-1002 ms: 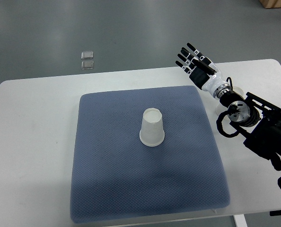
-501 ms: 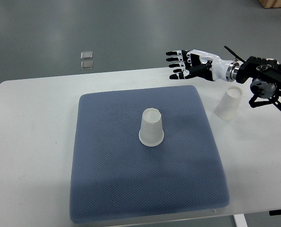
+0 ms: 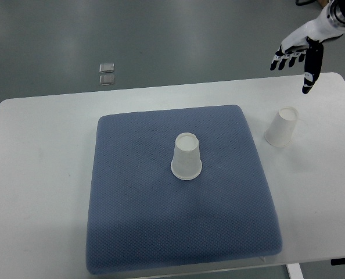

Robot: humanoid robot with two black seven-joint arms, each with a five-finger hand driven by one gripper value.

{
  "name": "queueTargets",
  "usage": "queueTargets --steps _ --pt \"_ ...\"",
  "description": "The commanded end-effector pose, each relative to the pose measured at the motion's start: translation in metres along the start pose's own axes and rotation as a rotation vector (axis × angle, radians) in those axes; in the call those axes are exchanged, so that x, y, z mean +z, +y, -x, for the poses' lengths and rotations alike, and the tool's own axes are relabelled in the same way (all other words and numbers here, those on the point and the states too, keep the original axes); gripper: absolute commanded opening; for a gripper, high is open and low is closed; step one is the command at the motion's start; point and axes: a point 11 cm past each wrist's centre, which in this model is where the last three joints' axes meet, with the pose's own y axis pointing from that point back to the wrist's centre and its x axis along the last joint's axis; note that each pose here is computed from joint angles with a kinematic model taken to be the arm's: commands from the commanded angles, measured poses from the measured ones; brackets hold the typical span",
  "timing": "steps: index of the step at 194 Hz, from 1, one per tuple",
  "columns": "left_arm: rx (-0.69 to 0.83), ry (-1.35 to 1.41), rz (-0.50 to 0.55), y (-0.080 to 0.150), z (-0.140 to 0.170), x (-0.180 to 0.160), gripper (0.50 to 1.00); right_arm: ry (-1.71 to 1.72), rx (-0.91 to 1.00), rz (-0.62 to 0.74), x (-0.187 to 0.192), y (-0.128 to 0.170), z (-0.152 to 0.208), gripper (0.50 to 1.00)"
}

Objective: Stack paper cups
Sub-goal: 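Lower the right hand down around the loose white paper cup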

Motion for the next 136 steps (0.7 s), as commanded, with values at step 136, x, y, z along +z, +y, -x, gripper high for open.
queueTargets --steps 136 --pt "-0.009 0.0 0.002 0.0 0.003 0.0 1.0 0.007 0.001 0.06 0.012 0.004 -0.001 0.926"
